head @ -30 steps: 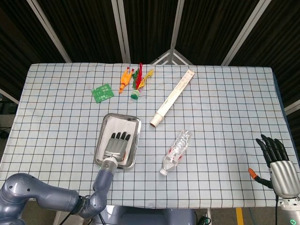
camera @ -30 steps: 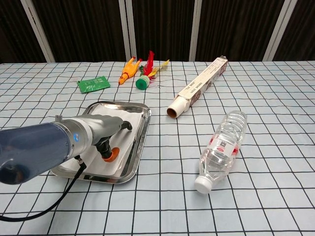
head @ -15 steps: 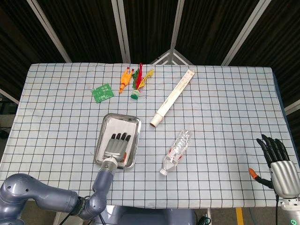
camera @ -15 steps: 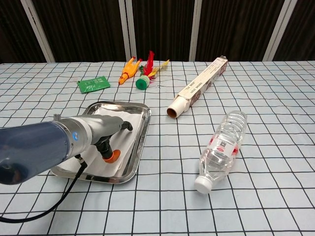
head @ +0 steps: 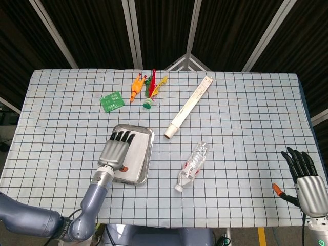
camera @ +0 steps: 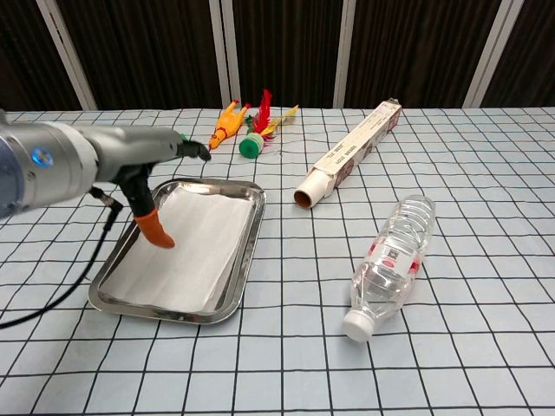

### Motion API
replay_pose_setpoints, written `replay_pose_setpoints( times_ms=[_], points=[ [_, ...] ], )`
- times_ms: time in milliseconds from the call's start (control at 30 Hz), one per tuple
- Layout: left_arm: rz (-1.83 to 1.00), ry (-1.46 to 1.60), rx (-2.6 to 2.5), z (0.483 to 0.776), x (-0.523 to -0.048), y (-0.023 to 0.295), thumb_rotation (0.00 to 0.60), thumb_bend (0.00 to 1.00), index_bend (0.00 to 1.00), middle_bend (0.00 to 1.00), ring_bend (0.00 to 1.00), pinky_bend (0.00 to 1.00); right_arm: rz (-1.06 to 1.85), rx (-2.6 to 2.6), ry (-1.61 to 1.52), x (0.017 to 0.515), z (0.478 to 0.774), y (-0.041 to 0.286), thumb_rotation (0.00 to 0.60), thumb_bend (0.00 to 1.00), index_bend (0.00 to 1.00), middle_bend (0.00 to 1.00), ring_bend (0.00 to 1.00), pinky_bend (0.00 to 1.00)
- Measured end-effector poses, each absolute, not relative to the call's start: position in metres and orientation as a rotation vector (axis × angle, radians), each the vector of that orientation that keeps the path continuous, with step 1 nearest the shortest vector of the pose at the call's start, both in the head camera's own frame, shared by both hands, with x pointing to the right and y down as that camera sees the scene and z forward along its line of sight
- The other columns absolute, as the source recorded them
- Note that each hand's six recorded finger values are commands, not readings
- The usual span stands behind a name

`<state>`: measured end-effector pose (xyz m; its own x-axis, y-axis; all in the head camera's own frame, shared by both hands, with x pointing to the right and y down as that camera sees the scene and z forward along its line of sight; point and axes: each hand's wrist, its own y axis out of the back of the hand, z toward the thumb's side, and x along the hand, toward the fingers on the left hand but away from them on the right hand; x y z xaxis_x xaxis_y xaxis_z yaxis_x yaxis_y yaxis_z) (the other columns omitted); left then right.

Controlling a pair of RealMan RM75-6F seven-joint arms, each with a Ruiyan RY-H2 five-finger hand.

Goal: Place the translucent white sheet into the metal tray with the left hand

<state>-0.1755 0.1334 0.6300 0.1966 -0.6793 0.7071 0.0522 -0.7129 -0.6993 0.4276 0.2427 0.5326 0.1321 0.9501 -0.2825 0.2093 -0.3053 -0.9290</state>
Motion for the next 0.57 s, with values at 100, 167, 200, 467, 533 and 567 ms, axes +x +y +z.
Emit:
replay_pose_setpoints(
  times_ms=[100, 167, 200, 467, 533, 567],
  points=[
    [-1.509, 0.640, -1.845, 0.615, -0.188, 0.128, 0.600, 0.02, 0.00, 0.00, 0.00, 0.00, 1.237, -1.640, -1.137, 0.429, 0.532, 0.243, 0.600, 0.29, 0.00, 0.00, 0.00, 0.00],
    [-1.463, 0.672, -1.805, 0.606, -0.201, 0.126, 0.600, 0.00, 0.00, 0.00, 0.00, 0.00, 1.240, -1.631, -1.132, 0.429, 0.532, 0.242, 0.600, 0.29, 0.00, 0.00, 0.00, 0.00],
    [-1.441, 0.685, -1.786, 0.602, -0.207, 0.127, 0.600, 0.00, 0.00, 0.00, 0.00, 0.00, 1.241, -1.626, -1.129, 0.430, 0.532, 0.242, 0.600, 0.29, 0.00, 0.00, 0.00, 0.00],
    [-1.350, 0.778, -1.695, 0.586, -0.295, 0.177, 0.600, 0.00, 0.00, 0.00, 0.00, 0.00, 1.266, -1.565, -1.076, 0.429, 0.534, 0.242, 0.600, 0.29, 0.00, 0.00, 0.00, 0.00],
    [-1.375, 0.789, -1.670, 0.583, -0.326, 0.199, 0.600, 0.00, 0.00, 0.00, 0.00, 0.00, 1.268, -1.547, -1.061, 0.428, 0.534, 0.242, 0.600, 0.29, 0.00, 0.00, 0.00, 0.00],
    [-1.383, 0.797, -1.654, 0.581, -0.338, 0.206, 0.600, 0.00, 0.00, 0.00, 0.00, 0.00, 1.270, -1.539, -1.054, 0.428, 0.534, 0.242, 0.600, 0.29, 0.00, 0.00, 0.00, 0.00]
  ],
)
